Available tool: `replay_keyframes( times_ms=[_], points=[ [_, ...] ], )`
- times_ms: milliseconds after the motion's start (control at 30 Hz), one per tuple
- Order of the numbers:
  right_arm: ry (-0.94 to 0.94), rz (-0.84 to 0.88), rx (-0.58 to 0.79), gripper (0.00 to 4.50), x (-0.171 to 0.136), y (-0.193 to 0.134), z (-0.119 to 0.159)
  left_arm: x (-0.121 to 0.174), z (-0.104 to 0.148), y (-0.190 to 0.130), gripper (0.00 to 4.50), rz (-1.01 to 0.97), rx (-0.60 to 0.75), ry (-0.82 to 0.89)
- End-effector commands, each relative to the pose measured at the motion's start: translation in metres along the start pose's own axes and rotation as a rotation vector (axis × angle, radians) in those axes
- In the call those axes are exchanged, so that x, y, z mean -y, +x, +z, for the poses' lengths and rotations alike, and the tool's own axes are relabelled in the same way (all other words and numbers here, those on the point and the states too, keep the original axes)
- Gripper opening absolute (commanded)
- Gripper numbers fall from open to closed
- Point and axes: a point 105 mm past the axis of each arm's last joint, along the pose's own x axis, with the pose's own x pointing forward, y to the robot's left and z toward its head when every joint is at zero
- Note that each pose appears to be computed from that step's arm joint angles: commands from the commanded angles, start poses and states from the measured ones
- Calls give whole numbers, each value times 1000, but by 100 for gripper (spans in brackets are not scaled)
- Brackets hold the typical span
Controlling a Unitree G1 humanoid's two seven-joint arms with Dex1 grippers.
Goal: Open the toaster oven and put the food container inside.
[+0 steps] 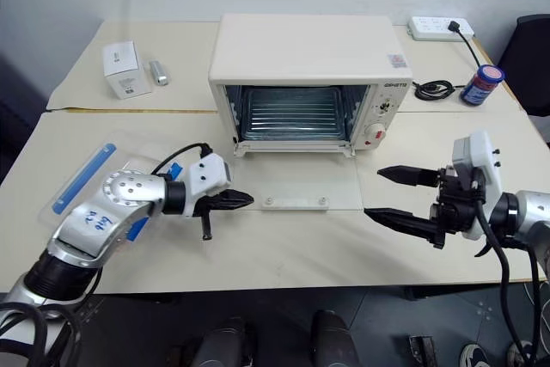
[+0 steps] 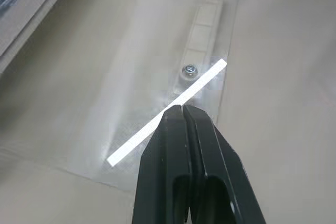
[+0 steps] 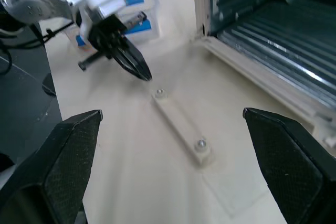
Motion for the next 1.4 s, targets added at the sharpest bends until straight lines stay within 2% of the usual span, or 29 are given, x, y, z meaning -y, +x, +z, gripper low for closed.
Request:
replay_keyframes(
  times_ms=[33,100,200,300,367,433,533,633,767,867,967,1200,1400],
  points=[
    [-38,56,44,450,-3,5,15,-2,-1,-6,3,56,-18,-18],
    [-54,99,53,450,-2,11,20,-10,11,-22,3,138,29,-59],
    [-66,161,55,450,0,19,23,-15,27,-53,61,257,110,-162],
    [-77,245,51,450,3,32,25,-18,40,-103,153,493,206,-314],
    [-81,272,48,450,5,36,26,-17,41,-119,214,593,229,-375],
    [-83,314,47,450,8,43,27,-16,38,-141,274,763,307,-454],
    [-91,372,46,450,13,54,28,-14,15,-171,366,1015,465,-653],
    [-94,405,44,450,18,62,28,3,-5,-185,446,1157,538,-774],
    [-98,476,47,450,17,80,33,51,-30,-222,446,1429,597,-1069],
    [-98,499,57,450,16,87,36,62,-39,-234,446,1529,556,-1220],
    [-95,508,60,450,16,91,37,64,-41,-242,446,1584,521,-1275],
    [-83,516,81,450,4,87,42,58,-48,-206,446,1514,502,-1510],
    [-79,455,87,450,1,81,43,51,-73,-196,446,1545,401,-1653]
  ],
)
